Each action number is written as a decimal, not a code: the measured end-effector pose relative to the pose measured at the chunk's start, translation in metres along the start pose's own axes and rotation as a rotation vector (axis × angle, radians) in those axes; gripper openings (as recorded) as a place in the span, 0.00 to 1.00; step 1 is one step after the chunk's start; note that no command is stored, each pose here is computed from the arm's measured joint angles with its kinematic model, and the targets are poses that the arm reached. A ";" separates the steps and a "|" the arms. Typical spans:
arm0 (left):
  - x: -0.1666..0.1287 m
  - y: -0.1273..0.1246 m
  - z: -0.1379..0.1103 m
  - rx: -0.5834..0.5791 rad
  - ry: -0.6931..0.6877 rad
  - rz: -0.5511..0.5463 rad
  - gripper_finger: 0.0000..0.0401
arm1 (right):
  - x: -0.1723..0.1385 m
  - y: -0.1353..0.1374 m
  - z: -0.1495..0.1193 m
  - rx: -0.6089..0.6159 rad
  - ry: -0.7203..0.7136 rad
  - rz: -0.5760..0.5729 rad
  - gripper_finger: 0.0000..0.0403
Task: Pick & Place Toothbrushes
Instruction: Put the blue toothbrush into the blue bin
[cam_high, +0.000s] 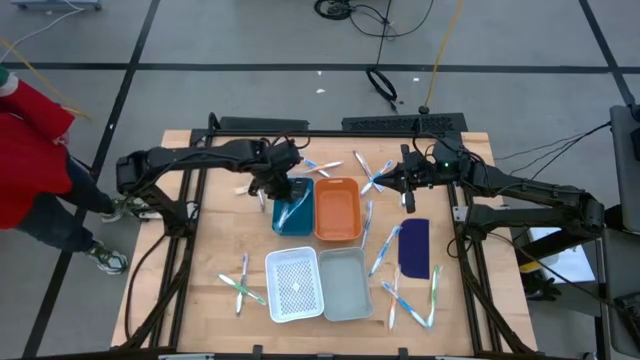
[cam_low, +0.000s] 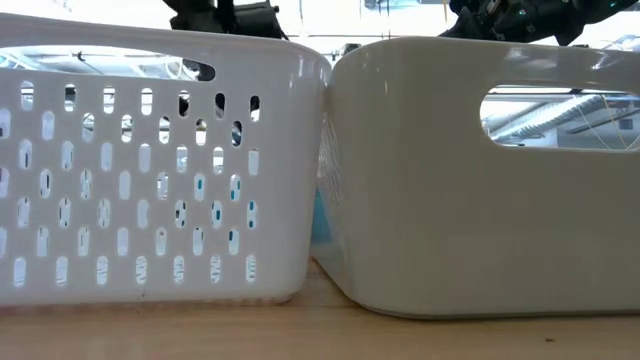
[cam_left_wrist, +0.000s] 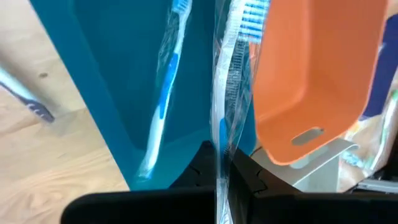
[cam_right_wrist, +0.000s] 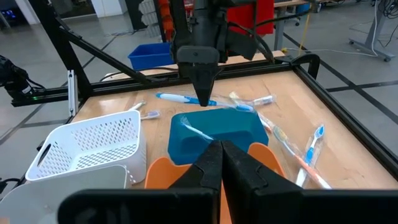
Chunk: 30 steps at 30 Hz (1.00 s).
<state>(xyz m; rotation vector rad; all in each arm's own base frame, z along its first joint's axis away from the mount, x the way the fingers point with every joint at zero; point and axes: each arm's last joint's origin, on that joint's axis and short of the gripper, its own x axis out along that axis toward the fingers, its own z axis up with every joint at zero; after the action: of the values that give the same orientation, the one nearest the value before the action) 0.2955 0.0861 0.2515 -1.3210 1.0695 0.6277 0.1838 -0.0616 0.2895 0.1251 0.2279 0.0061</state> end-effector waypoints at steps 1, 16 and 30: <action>0.001 0.001 0.001 -0.001 0.014 0.004 0.00 | 0.000 0.000 0.000 0.001 0.001 0.000 0.00; 0.023 0.016 0.031 -0.045 0.114 0.024 0.00 | 0.000 0.000 -0.001 0.002 0.006 0.000 0.00; 0.045 0.025 0.046 -0.048 0.192 0.038 0.00 | 0.000 0.000 -0.001 0.006 0.014 0.000 0.00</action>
<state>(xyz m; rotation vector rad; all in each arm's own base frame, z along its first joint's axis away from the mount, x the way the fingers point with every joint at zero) 0.3049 0.1263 0.1957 -1.4266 1.2438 0.5656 0.1835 -0.0614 0.2881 0.1308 0.2416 0.0059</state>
